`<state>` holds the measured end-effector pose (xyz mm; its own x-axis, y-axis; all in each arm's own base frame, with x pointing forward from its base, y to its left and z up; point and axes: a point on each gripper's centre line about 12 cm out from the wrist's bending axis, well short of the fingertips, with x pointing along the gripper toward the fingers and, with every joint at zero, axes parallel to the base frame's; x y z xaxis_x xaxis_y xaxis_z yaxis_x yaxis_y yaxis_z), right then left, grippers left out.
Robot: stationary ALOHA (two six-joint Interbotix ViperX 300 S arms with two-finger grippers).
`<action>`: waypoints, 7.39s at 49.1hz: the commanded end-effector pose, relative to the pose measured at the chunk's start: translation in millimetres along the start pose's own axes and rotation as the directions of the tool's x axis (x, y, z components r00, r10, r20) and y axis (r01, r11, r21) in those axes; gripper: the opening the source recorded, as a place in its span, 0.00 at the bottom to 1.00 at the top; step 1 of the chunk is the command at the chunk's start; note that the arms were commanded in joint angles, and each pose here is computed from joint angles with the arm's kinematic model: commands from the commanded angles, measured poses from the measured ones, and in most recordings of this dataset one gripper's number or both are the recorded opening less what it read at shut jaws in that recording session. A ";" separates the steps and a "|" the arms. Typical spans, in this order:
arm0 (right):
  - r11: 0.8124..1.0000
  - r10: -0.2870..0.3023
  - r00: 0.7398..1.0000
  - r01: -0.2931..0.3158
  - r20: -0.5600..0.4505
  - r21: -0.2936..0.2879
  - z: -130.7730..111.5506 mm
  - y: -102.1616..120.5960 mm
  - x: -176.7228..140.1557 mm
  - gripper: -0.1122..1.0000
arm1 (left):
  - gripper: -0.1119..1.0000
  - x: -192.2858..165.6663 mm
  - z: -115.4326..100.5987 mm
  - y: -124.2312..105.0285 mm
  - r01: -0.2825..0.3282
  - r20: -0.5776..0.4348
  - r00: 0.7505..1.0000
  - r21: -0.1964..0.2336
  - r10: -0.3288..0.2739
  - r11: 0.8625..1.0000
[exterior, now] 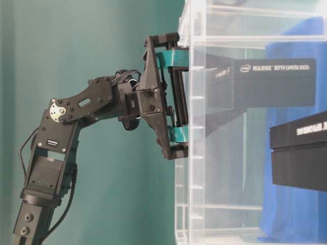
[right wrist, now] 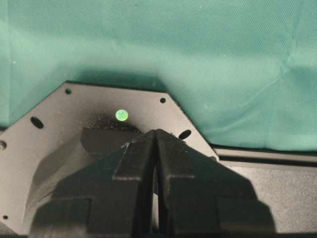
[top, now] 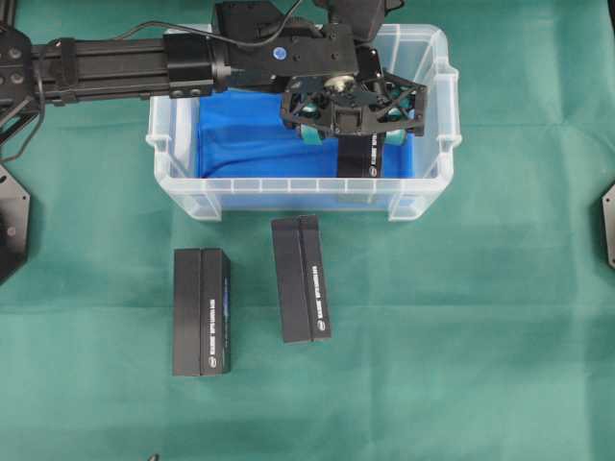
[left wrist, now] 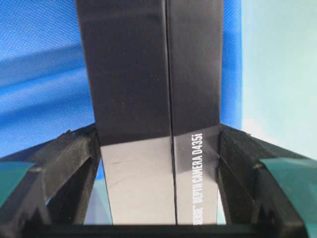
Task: Take the box out of the case with the left arm.
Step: 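Lower the left gripper around the right box and close on it, then lift the right black box up out of the case, then carry the box forward and lower it onto the table right of the others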
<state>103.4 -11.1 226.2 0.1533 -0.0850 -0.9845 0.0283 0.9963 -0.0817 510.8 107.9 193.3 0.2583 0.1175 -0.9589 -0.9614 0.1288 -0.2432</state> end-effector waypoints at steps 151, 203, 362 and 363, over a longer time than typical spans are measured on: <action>1.000 0.000 1.000 0.000 0.020 0.005 4.5 -0.8 -7.2 0.09 | 0.65 -211.8 -10.5 -14.2 0.125 0.023 0.992 0.017 -0.125 0.992; 1.000 0.000 1.000 0.000 0.021 0.005 4.3 -0.8 -7.4 0.09 | 0.65 -219.7 -39.6 -21.3 0.148 0.008 0.989 -0.007 -0.148 0.989; 1.000 0.000 1.000 0.000 0.021 0.005 4.3 -0.8 -7.4 0.09 | 0.64 -77.4 -182.1 -10.2 0.066 -0.040 0.997 -0.105 -0.071 0.992; 1.000 0.000 1.000 0.000 0.020 0.005 4.5 -0.8 -7.2 0.09 | 0.64 -77.4 -182.1 -10.4 0.068 -0.040 0.997 -0.105 -0.072 0.992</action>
<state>103.4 -11.3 226.2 0.1532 -0.0853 -0.9845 0.0283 0.9962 -0.0819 482.6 -84.3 228.1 0.2842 0.0725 -0.9560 -0.9587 0.0352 -0.2824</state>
